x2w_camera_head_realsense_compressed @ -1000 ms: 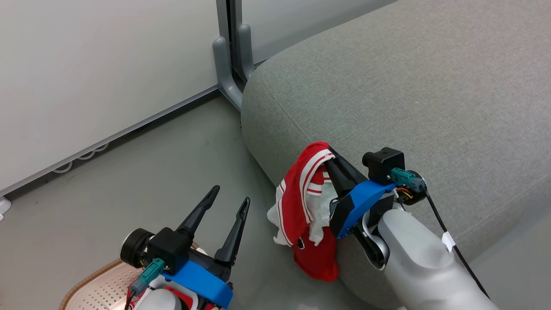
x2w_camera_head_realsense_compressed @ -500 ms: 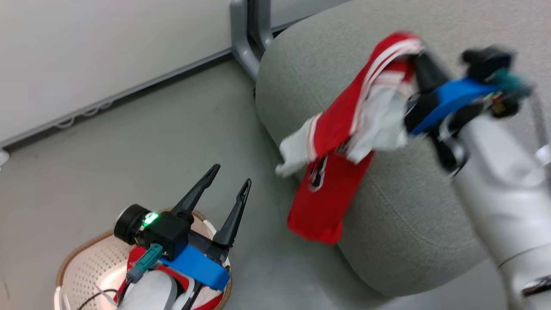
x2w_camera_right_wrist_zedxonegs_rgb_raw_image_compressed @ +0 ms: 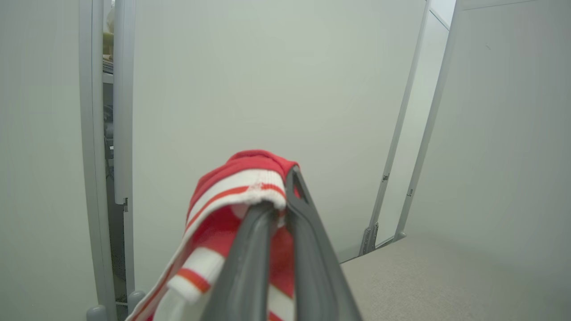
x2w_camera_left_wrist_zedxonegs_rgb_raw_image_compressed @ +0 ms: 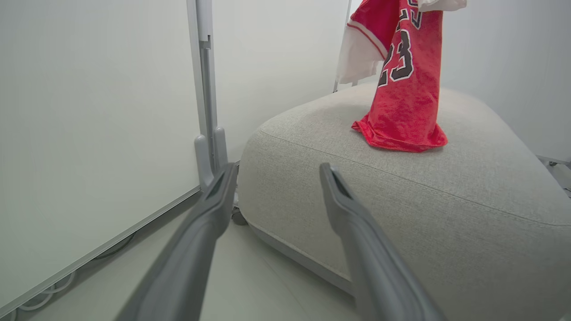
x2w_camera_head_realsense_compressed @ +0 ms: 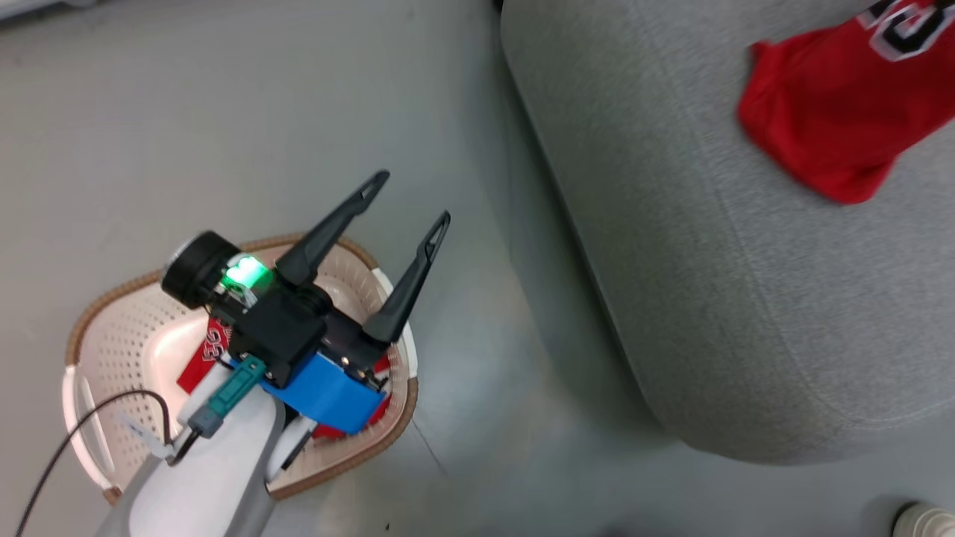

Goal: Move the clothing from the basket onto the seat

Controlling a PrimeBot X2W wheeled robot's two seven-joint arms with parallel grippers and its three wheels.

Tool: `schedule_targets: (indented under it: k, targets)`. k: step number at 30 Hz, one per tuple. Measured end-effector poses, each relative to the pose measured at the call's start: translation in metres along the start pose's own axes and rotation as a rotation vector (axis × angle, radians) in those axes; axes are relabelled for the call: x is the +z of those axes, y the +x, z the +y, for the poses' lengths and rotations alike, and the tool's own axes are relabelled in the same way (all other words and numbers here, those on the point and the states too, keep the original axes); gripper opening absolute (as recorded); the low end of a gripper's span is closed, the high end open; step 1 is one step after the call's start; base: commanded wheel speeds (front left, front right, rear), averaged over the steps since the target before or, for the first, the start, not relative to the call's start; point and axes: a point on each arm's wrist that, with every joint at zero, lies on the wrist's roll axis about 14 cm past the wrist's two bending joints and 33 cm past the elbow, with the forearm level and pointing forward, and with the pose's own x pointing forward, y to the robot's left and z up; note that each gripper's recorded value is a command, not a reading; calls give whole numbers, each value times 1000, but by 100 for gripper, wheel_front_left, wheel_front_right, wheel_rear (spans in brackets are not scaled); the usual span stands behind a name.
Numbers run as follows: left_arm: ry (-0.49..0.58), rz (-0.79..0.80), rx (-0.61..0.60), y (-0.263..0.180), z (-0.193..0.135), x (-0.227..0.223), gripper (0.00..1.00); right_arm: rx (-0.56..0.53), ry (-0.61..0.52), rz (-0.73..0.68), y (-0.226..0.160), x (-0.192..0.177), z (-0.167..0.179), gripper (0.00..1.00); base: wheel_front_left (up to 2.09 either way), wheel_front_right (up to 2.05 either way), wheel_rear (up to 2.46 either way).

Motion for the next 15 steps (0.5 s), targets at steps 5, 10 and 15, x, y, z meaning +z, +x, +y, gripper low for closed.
schedule_targets:
  k: [5,10,15]
  targets:
    - [-10,-9,32,3,26,-21,100,-41,-34,55,11,-54,6,0,0,0,0]
    - [-35,28,65,-4,44,-53,100,-47,-35,268,-17,-166,29,0,0,0,0]
    - [-47,70,110,-17,59,-76,100,-43,-40,408,-45,-237,48,0,0,0,0]
